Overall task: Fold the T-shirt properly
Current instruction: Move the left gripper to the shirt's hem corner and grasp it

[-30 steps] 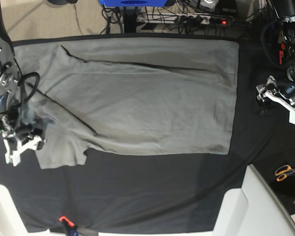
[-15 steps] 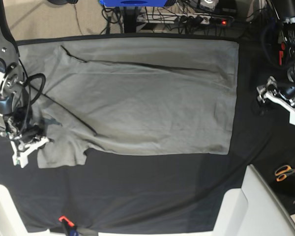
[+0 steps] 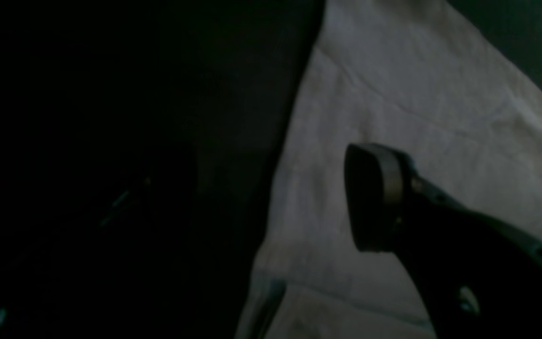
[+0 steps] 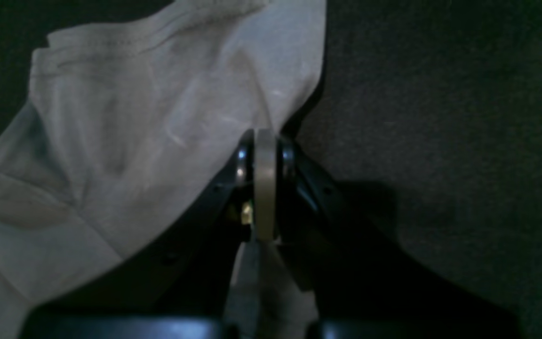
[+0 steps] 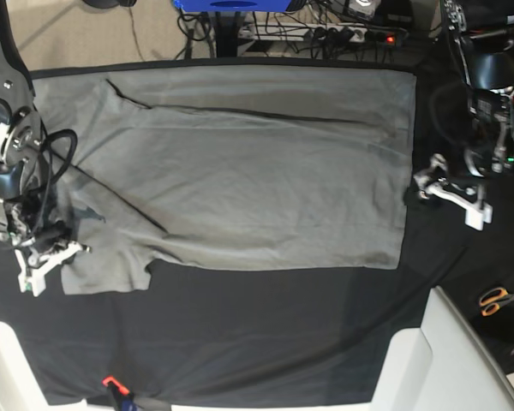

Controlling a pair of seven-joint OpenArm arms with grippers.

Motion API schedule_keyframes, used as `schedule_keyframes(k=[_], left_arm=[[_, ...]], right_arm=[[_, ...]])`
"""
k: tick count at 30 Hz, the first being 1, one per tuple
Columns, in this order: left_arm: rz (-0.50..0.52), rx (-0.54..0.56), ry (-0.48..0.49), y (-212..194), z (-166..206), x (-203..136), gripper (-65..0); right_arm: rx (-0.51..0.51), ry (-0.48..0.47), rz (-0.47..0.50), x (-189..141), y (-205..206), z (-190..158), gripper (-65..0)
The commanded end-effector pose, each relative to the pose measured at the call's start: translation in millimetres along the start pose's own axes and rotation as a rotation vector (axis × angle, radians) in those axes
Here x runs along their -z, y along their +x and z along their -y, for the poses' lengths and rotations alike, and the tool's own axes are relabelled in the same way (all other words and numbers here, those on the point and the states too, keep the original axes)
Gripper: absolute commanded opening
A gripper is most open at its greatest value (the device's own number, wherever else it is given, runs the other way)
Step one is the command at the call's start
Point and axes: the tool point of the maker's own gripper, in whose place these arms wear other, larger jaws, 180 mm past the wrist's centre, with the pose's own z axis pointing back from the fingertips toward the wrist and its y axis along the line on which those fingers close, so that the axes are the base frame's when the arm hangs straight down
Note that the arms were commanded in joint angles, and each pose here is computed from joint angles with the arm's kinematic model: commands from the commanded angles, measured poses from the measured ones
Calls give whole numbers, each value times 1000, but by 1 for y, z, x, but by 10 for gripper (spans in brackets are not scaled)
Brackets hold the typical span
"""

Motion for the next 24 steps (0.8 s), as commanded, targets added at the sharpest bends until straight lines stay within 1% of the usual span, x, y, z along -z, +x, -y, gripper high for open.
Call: schedule_keyframes(k=[1,3,7,10,13,16,20,24], left_arm=[[47,16,-2,19,-1,-3,-178],[38,15,-4,15,1,4,-178],[29,-25,0,9,1,19,-178],[7,-6,-17,13,15,32,-178],[-16,28,-56,19,42,48,-178],[1,19,-72,31,56,58,-178],[0,-24,-63,32,55,65,-178],[-6,-33,-69,28,58,68,-184]], right_arm=[[-7,-3,65,-3,29,4,-650],[-7,-3,65,-3,29,4,-650],[-6,-4,59,-3,25,4,-650],[-3,-4,59,-3,24,5,-650],[-3,-4,59,-3,24,5,-650],[-3,-4,59,-3,24,5,-650],[-4,-6,59,-3,24,6,-650],[-3,-8,55,-4,22,7,-650]])
